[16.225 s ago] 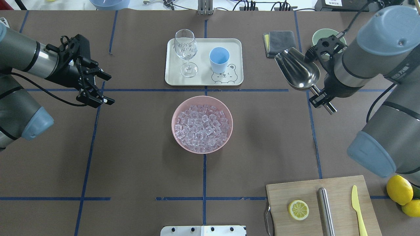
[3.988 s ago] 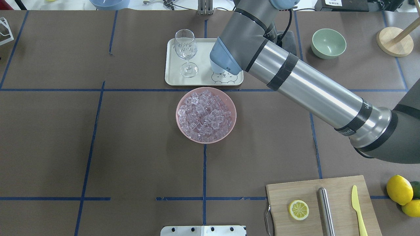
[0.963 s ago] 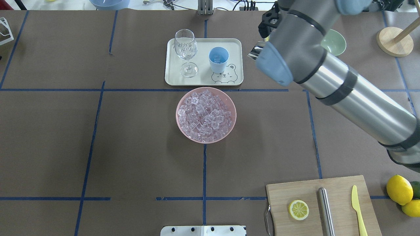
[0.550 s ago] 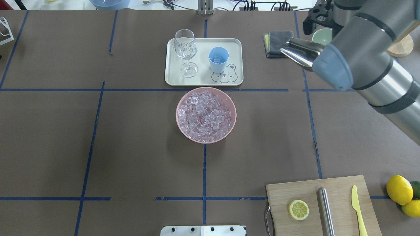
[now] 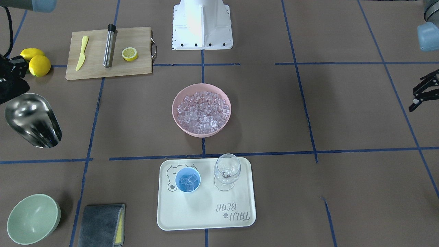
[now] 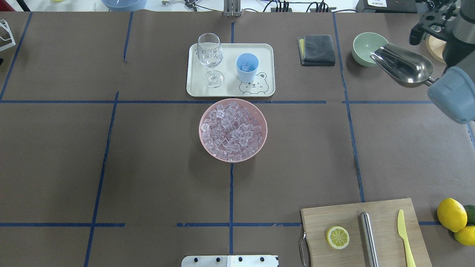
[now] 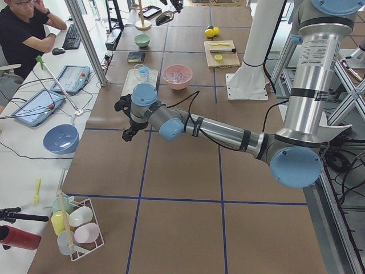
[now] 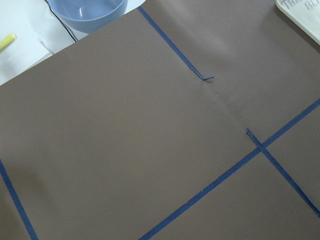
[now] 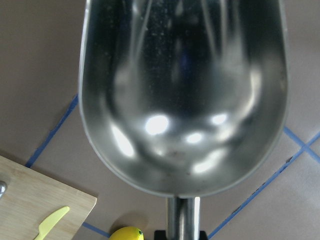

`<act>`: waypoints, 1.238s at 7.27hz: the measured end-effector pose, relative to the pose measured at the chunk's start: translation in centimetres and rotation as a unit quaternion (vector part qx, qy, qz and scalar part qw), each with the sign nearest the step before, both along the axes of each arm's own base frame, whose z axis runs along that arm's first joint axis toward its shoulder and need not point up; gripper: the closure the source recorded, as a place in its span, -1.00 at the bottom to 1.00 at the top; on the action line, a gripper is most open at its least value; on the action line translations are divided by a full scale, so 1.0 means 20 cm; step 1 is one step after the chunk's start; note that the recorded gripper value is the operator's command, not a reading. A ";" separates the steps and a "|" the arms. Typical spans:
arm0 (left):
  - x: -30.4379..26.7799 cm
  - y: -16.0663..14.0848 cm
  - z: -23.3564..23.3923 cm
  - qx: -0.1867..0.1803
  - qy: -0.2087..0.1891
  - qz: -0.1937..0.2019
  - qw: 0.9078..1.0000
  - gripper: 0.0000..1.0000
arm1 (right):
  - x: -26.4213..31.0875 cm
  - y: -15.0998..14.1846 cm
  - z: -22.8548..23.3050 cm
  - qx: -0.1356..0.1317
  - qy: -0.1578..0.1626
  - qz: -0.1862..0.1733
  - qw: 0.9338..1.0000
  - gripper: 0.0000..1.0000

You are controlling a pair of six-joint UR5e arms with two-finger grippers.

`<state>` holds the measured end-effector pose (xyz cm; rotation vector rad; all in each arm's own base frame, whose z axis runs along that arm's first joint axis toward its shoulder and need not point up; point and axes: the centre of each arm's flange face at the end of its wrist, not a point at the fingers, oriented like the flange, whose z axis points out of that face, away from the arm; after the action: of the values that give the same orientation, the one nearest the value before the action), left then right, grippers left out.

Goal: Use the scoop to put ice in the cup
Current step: 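Carry the empty scoop back and lower it to the table with the right gripper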

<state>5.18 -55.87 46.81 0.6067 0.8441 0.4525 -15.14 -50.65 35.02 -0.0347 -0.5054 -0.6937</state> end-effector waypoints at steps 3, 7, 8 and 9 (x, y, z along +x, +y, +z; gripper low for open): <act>0.01 -0.03 -0.07 0.011 0.002 -0.001 1.000 -1.00 | 0.09 0.25 0.45 -0.063 -0.044 0.073 0.994 1.00; 0.01 -0.06 -0.12 0.019 0.003 -0.002 1.000 -1.00 | 0.02 0.30 0.72 -0.180 -0.028 0.277 0.943 1.00; 0.02 -0.07 -0.13 0.021 0.003 -0.002 1.000 -1.00 | -0.05 0.33 0.75 -0.187 -0.023 0.272 0.944 1.00; 0.02 -0.07 -0.13 0.022 0.003 -0.002 1.000 -1.00 | -0.11 0.37 0.77 -0.191 -0.018 0.262 0.946 1.00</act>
<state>5.52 -57.36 44.16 0.6507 0.8394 0.4673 -17.38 -43.28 50.38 -0.2440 -0.6472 -0.0678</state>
